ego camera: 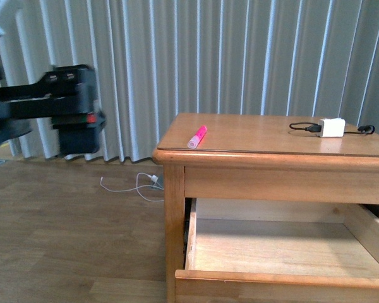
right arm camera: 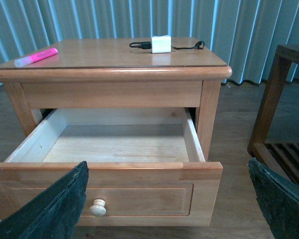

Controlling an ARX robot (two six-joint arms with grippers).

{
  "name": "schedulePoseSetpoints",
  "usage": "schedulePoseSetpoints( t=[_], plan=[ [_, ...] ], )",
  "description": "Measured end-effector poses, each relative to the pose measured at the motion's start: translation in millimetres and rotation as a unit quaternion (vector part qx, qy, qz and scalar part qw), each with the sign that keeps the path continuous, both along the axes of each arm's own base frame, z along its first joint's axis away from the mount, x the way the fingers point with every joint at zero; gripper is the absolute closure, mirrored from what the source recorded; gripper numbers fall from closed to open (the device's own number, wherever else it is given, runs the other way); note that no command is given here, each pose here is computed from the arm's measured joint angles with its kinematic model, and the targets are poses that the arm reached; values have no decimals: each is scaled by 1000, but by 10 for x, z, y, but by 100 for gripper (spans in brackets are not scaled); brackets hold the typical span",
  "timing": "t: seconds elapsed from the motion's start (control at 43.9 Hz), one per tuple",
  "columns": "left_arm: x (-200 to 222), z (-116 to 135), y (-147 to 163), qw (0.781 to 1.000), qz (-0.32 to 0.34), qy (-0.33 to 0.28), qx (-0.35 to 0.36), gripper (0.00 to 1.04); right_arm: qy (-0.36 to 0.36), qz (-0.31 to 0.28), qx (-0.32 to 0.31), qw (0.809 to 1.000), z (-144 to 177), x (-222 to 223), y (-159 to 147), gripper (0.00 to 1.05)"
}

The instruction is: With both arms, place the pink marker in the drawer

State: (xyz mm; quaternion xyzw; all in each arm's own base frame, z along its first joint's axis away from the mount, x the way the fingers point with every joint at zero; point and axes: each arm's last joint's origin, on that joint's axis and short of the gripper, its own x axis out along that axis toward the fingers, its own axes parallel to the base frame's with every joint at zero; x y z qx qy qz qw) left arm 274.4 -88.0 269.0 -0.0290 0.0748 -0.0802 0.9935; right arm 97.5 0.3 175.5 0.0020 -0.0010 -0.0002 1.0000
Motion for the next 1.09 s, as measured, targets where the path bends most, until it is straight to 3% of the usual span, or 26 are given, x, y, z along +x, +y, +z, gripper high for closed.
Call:
schedulePoseSetpoints(
  t=[0.273, 0.569, 0.752, 1.093],
  plan=[
    [907, 229, -476, 1000, -11, 8, 20, 6, 0, 0, 0, 1000, 0, 0, 0, 9],
    [1661, 226, -905, 999, -14, 36, 33, 6, 0, 0, 0, 1000, -1, 0, 0, 9],
    [1941, 111, -1125, 997, -15, 58, 43, 6, 0, 0, 0, 1000, 0, 0, 0, 9],
    [2120, -13, -1254, 994, -18, 93, 55, 6, 0, 0, 0, 1000, -1, 0, 0, 9]
  ],
)
